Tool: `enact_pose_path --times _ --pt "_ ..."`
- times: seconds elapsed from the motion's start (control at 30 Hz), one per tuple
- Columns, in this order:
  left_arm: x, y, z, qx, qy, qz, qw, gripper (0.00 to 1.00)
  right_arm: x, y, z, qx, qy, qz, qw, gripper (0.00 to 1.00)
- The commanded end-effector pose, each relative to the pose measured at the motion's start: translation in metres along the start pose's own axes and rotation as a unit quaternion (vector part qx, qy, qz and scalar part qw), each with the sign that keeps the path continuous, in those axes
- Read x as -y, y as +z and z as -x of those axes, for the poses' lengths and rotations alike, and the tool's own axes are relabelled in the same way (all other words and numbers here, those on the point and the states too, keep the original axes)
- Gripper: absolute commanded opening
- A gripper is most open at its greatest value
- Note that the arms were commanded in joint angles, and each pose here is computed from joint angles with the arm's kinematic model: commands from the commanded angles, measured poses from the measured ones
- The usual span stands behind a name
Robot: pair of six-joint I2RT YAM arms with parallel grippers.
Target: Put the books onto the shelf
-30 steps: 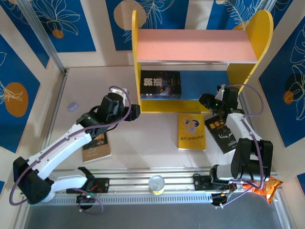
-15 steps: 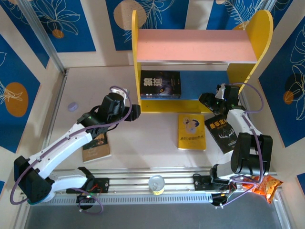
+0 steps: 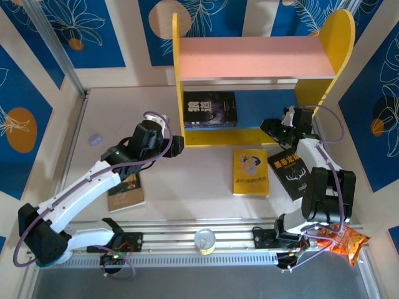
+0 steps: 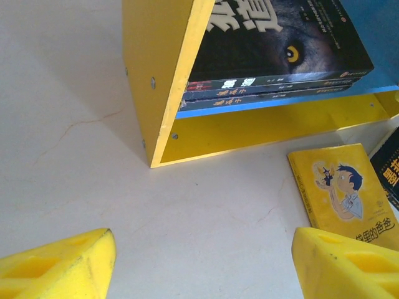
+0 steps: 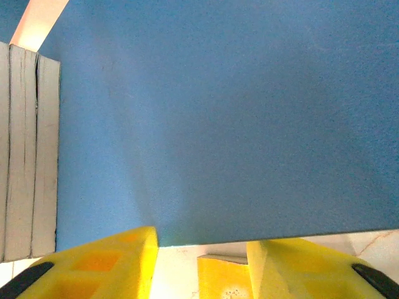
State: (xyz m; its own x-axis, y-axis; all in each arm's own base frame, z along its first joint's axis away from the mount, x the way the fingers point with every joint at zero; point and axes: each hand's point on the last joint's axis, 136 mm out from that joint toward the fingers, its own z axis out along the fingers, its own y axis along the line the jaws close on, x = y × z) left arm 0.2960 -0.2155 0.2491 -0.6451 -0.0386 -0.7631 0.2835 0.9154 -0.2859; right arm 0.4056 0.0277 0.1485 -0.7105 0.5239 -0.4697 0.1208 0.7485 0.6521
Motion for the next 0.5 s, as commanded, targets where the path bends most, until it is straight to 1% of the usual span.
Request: enact_pose_path --times 0.0,0.13,0.23,0.37,0.47 --pt "0.0 -0.004 0.005 -0.003 0.001 -0.003 1.0 0.74 -0.017 -0.004 0.014 0.029 -0.032 0.028 0.999 0.43" --pt "-0.004 0.0 -0.008 -0.019 0.001 0.002 1.0 0.74 -0.013 -0.014 -0.005 0.019 -0.029 0.015 0.999 0.43" --pt "-0.01 0.005 -0.021 -0.034 -0.003 0.01 0.999 0.74 -0.01 -0.022 -0.027 0.006 -0.026 0.001 1.0 0.43" --pt "-0.013 0.015 -0.042 -0.06 -0.014 0.007 0.998 0.74 0.002 -0.029 -0.062 -0.018 -0.03 -0.043 0.998 0.43" --pt "-0.015 0.023 -0.056 -0.077 -0.024 0.005 0.997 0.72 0.016 -0.035 -0.081 -0.029 -0.024 -0.07 0.997 0.45"
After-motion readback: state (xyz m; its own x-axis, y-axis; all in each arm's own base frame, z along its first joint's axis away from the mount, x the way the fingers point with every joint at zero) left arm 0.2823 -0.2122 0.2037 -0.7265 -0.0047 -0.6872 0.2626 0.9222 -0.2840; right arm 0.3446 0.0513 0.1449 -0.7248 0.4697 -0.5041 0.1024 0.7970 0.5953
